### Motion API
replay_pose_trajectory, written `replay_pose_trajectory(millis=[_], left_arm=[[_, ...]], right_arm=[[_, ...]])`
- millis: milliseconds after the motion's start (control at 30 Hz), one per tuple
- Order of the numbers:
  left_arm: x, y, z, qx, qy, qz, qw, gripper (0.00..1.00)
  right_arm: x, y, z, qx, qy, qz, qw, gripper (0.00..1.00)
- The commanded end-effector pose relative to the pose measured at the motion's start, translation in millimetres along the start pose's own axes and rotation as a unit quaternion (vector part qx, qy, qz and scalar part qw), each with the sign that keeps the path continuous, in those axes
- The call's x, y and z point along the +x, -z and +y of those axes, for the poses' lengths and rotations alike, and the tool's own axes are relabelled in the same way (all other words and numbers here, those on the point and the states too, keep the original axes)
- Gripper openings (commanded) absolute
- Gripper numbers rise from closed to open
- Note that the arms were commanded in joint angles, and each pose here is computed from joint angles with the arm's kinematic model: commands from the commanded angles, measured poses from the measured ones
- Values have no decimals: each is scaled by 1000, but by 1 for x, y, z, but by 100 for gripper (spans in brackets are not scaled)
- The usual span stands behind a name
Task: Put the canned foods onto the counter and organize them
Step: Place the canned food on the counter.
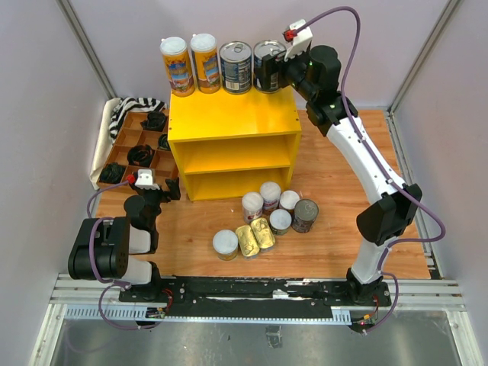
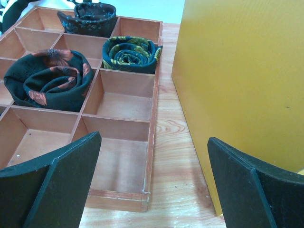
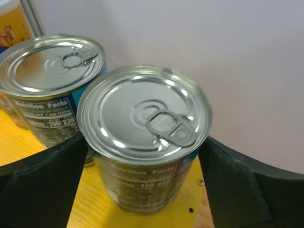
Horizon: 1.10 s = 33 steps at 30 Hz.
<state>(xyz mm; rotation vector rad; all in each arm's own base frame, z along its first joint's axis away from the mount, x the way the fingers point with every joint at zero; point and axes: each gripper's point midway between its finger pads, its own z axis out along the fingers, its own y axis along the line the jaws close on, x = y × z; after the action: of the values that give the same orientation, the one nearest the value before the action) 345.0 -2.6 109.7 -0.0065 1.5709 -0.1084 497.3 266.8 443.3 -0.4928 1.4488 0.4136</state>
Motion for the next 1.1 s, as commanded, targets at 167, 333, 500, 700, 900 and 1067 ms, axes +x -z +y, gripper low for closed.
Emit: replay_pose_trajectory(millis=[167, 333, 500, 700, 900, 1067], left_arm=[[-6, -4, -2, 6, -8, -10, 1000, 100], [-5, -4, -2, 6, -7, -9, 1000, 100], [-5, -3, -2, 6, -8, -9, 1000, 100], [-5, -4, -2, 6, -8, -9, 1000, 100], [-6, -4, -3, 6, -7, -10, 1000, 100], [-6, -4, -2, 6, -8, -10, 1000, 100]], right_arm=[[-26, 36, 21, -26, -10, 23, 999, 99], [-38, 69, 10, 11, -10, 24, 1000, 98], [-16, 114, 7, 43, -35, 41, 998, 99], [-14, 174, 30, 39, -57, -29, 997, 99], [11, 206, 124, -90, 4, -26, 996, 98], [75, 228, 201, -197, 14, 18, 980, 99]])
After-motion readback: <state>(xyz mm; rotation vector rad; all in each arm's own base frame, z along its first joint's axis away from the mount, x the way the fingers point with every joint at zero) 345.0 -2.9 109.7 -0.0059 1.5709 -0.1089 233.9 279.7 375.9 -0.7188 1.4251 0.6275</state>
